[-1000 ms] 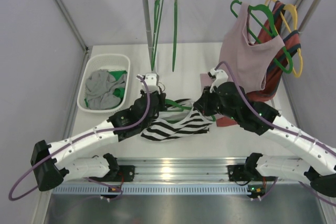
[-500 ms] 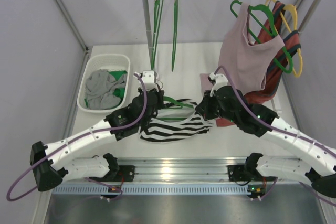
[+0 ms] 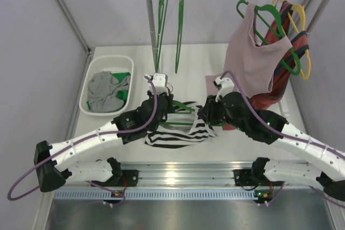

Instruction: Place the tank top on the hanger

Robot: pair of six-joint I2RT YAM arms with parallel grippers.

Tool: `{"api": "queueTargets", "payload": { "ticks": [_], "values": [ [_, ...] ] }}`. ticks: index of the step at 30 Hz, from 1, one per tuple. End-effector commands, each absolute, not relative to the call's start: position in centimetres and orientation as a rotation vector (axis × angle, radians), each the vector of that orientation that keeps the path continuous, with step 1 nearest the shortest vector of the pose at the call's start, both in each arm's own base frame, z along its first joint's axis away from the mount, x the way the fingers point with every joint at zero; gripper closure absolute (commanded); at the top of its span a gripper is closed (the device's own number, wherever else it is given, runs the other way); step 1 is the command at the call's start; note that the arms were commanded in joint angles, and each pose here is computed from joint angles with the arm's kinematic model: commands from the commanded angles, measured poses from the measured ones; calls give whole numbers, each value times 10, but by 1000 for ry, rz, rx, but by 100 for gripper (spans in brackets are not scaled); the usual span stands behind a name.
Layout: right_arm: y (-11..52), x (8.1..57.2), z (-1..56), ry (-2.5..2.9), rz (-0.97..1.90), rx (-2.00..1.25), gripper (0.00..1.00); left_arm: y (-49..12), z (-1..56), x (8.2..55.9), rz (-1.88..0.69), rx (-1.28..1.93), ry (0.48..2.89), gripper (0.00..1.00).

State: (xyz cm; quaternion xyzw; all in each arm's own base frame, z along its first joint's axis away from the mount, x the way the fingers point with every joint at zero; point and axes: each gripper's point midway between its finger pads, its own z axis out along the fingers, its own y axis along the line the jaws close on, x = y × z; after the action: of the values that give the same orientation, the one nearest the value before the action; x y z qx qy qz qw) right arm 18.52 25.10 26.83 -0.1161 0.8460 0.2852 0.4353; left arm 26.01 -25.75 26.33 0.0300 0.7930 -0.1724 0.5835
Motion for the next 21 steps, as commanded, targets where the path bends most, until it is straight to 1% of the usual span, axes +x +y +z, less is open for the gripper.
{"api": "queueTargets", "payload": {
  "ticks": [1, 2, 5, 13, 14, 18, 21],
  "values": [
    [238, 177, 269, 2050, 732, -283, 69, -251, 320, 260, -470, 7, 1738, 100],
    [234, 176, 266, 2043, 728, -289, 58, -250, 321, 260, -464, 15, 1742, 100],
    [225, 172, 286, 1961, 745, -324, 47, -252, 334, 256, -496, 40, 1730, 100],
    [213, 175, 331, 1777, 622, -562, 34, -276, 349, 238, -617, 232, 1737, 100],
    [215, 172, 341, 1749, 642, -591, 31, -277, 357, 236, -631, 243, 1728, 100],
    [232, 164, 343, 1708, 670, -748, 25, -281, 372, 231, -659, 296, 1700, 100],
    [244, 159, 333, 1719, 705, -822, 24, -283, 384, 227, -682, 318, 1680, 100]
  ]
}}
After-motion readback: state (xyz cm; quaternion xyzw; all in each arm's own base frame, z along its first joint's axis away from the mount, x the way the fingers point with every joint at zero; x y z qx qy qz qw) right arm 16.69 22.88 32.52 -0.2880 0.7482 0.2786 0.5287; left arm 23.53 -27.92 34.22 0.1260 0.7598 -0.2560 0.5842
